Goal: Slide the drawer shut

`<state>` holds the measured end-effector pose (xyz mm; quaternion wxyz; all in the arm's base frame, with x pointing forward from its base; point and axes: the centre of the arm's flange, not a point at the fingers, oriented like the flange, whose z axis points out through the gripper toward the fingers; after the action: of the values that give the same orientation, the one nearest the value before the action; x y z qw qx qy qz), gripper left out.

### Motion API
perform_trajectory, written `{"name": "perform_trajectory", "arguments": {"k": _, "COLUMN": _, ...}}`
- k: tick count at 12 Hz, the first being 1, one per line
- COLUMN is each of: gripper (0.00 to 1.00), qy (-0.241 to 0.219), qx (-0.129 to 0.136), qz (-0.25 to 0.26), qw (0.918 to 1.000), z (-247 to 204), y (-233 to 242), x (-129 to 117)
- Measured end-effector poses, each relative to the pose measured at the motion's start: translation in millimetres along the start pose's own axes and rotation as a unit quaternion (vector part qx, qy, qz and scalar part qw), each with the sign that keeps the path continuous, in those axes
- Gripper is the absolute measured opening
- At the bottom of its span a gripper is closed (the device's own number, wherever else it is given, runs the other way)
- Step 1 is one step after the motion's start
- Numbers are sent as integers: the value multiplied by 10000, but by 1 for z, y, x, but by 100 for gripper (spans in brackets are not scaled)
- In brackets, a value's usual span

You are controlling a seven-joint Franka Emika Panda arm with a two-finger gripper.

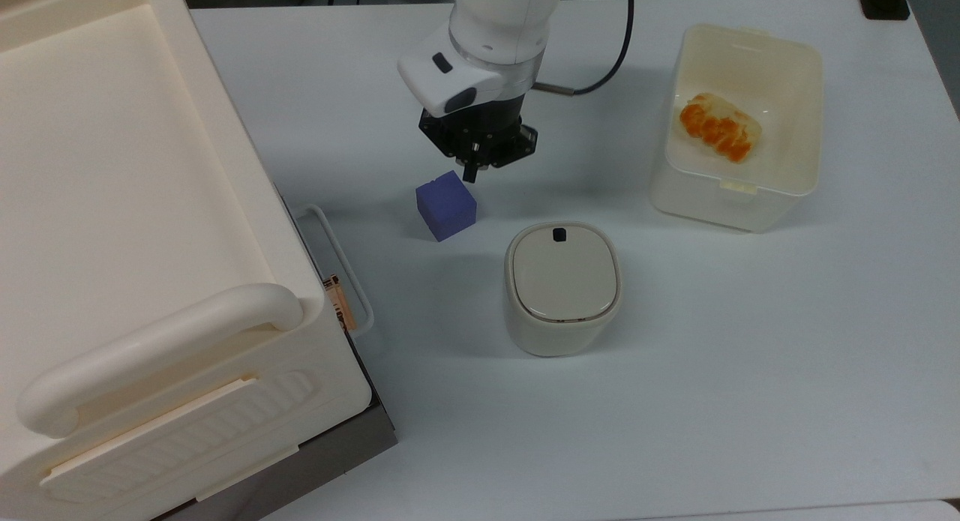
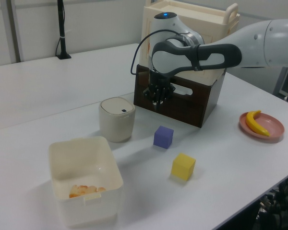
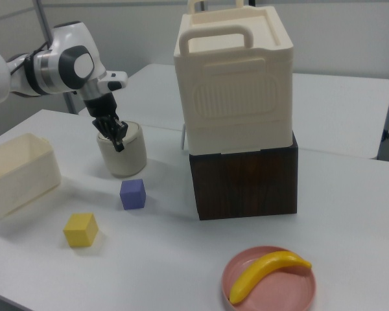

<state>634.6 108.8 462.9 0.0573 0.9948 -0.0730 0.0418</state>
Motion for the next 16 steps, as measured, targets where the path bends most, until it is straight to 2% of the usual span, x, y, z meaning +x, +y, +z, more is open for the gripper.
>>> {"name": "perform_trajectory", "arguments": {"k": 2, "gripper": 6, "qy": -207, "qx": 113, "qz": -724, "qw": 9971, "z": -19, "y": -2, "x": -12}}
{"name": "perform_trajectory", "arguments": {"k": 4, "gripper": 11, "qy": -331, "qx": 166, "qz": -1089, "qw": 9934, "z": -53, "y": 1, "x": -26}}
{"name": "perform_trajectory", "arguments": {"k": 5, "gripper": 19, "qy": -378, "qx": 153, "qz": -1222, "qw": 9917, "z": -66, "y": 2, "x": -33}}
{"name": "perform_trajectory", "arguments": {"k": 6, "gripper": 34, "qy": -407, "qx": 132, "qz": -1418, "qw": 9890, "z": -81, "y": 2, "x": -42}}
{"name": "perform_trajectory", "arguments": {"k": 7, "gripper": 40, "qy": -419, "qx": 116, "qz": -1553, "qw": 9869, "z": -89, "y": 2, "x": -47}}
{"name": "perform_trajectory", "arguments": {"k": 8, "gripper": 40, "qy": -448, "qx": 99, "qz": -1677, "qw": 9848, "z": -93, "y": 2, "x": -51}}
{"name": "perform_trajectory", "arguments": {"k": 9, "gripper": 49, "qy": -460, "qx": 88, "qz": -1806, "qw": 9824, "z": -98, "y": 2, "x": -55}}
{"name": "perform_trajectory", "arguments": {"k": 11, "gripper": 55, "qy": -433, "qx": 84, "qz": -1999, "qw": 9788, "z": -104, "y": 3, "x": -57}}
{"name": "perform_trajectory", "arguments": {"k": 14, "gripper": 74, "qy": -382, "qx": 71, "qz": -2335, "qw": 9716, "z": -117, "y": 6, "x": -63}}
{"name": "perform_trajectory", "arguments": {"k": 15, "gripper": 83, "qy": -338, "qx": 65, "qz": -2422, "qw": 9696, "z": -123, "y": 7, "x": -65}}
{"name": "perform_trajectory", "arguments": {"k": 16, "gripper": 98, "qy": -297, "qx": 58, "qz": -2467, "qw": 9686, "z": -128, "y": 9, "x": -67}}
